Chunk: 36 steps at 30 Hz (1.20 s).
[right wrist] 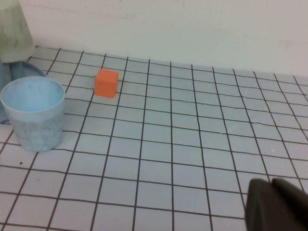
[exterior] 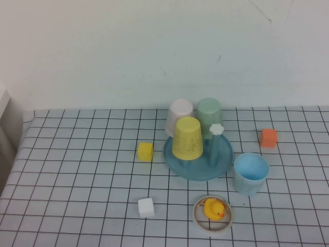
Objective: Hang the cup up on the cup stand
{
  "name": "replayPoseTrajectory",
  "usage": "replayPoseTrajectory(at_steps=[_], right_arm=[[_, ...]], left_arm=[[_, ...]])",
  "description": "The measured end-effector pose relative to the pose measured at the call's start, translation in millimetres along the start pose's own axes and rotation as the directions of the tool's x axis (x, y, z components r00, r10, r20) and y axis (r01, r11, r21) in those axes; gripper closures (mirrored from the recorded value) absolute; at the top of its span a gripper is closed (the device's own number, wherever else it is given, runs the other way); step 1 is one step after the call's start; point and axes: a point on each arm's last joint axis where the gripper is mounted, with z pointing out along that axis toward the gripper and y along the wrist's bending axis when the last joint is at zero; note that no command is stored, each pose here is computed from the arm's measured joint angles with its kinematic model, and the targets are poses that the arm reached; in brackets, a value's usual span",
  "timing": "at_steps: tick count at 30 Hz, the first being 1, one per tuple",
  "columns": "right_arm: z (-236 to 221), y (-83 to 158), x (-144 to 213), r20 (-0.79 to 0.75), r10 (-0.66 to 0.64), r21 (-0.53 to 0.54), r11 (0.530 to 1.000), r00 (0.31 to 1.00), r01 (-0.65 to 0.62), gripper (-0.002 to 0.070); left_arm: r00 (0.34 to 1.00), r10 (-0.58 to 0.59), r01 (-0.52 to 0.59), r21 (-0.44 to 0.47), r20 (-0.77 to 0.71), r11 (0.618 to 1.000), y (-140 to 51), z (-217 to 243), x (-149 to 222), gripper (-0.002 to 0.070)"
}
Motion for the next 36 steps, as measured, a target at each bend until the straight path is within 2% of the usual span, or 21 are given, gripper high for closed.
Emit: replayPoseTrajectory(at_steps=[12, 15, 18, 22, 23, 24, 26, 29, 32, 36], right_arm=[[0, -1, -1, 0.006, -0.023, 0.01, 1.0, 1.0, 0.023, 0.0678], [1, -2, -3, 0.052, -0.051, 0.022, 0.998, 0.997, 0.05, 0.0678], [0, -1, -15, 0.194, -0.063, 0.031, 0.998, 0.979, 0.058, 0.0678], [-9, -1, -40, 0.468, -0.072, 0.043, 0.997, 0.881, 0.058, 0.0678], [-13, 0, -47, 0.539, -0.075, 0.047, 0.997, 0.839, 0.059, 0.0678], [-21, 0, -57, 0.654, -0.076, 0.052, 0.997, 0.753, 0.056, 0.0678], [-29, 1, -66, 0.748, -0.076, 0.056, 0.997, 0.66, 0.052, 0.0678], [-38, 1, -73, 0.823, -0.074, 0.057, 0.997, 0.563, 0.048, 0.0678], [-44, 1, -76, 0.865, -0.073, 0.059, 0.997, 0.496, 0.045, 0.0678], [-47, 1, -78, 0.883, -0.071, 0.058, 0.997, 0.464, 0.043, 0.0678]], left_arm=[[1.0, 0.013, -0.013, -0.004, 0.017, 1.0, 0.3, 0, -2, 0.0676], [0.997, 0.027, -0.027, -0.005, 0.07, 1.0, 0.2, 0, -6, 0.0676], [0.975, 0.05, -0.05, -0.002, 0.216, 0.999, -0.8, -2, -19, 0.0676], [0.884, 0.048, -0.062, 0.014, 0.465, 0.998, -3.8, -10, -42, 0.0676], [0.851, 0.043, -0.063, 0.02, 0.524, 0.998, -4.5, -13, -47, 0.0676], [0.78, 0.045, -0.077, 0.024, 0.624, 0.997, -6.1, -20, -56, 0.0676], [0.722, 0.05, -0.094, 0.026, 0.69, 0.995, -7.6, -25, -62, 0.0676], [0.647, 0.049, -0.108, 0.028, 0.761, 0.994, -9.1, -32, -68, 0.0676], [0.589, 0.042, -0.114, 0.031, 0.807, 0.993, -10.1, -37, -72, 0.0676], [0.547, 0.037, -0.118, 0.034, 0.836, 0.992, -10.7, -41, -75, 0.0676]])
